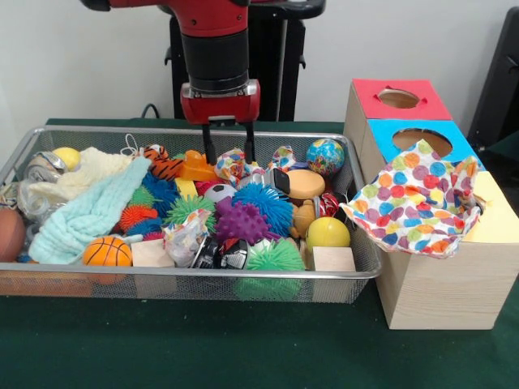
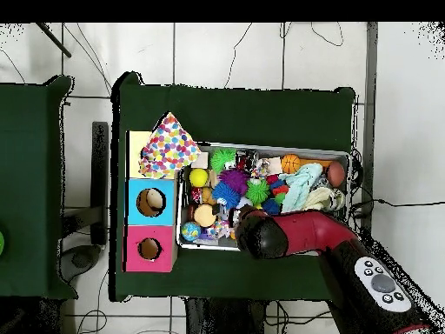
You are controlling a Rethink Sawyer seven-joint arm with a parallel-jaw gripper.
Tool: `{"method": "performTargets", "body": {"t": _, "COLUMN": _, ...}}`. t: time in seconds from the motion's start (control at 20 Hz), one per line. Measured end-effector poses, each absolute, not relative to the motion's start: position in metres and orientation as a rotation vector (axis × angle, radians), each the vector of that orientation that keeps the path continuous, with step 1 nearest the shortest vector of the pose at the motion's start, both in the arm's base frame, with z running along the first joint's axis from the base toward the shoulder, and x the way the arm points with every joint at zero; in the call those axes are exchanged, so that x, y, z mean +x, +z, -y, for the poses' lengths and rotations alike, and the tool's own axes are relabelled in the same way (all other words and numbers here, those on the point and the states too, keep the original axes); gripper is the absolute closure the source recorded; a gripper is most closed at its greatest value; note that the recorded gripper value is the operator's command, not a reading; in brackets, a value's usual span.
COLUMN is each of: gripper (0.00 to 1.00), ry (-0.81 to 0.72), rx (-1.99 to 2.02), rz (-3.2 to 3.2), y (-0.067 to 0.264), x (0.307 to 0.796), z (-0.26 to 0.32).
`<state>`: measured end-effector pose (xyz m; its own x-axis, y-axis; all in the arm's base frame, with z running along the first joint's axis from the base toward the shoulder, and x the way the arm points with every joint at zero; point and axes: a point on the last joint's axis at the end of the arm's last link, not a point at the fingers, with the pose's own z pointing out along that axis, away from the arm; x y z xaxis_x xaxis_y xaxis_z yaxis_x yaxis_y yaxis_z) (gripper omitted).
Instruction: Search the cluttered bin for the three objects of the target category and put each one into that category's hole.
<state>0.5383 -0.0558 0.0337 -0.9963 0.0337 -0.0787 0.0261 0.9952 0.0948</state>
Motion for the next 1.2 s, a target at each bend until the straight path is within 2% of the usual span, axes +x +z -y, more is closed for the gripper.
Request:
{"method": "performTargets", "body": {"t": 0.6, "gripper": 0.00, "ry": 0.174, "rx": -0.022, "rz": -3.110, "y": 0.033, "x": 0.495, "z": 0.028}}
{"method": "performTargets", "body": {"t": 1.2, "gripper": 0.00, "ry": 0.154, "rx": -0.006, "rz": -3.126, "y": 0.034, "x": 0.469, "z": 0.031}}
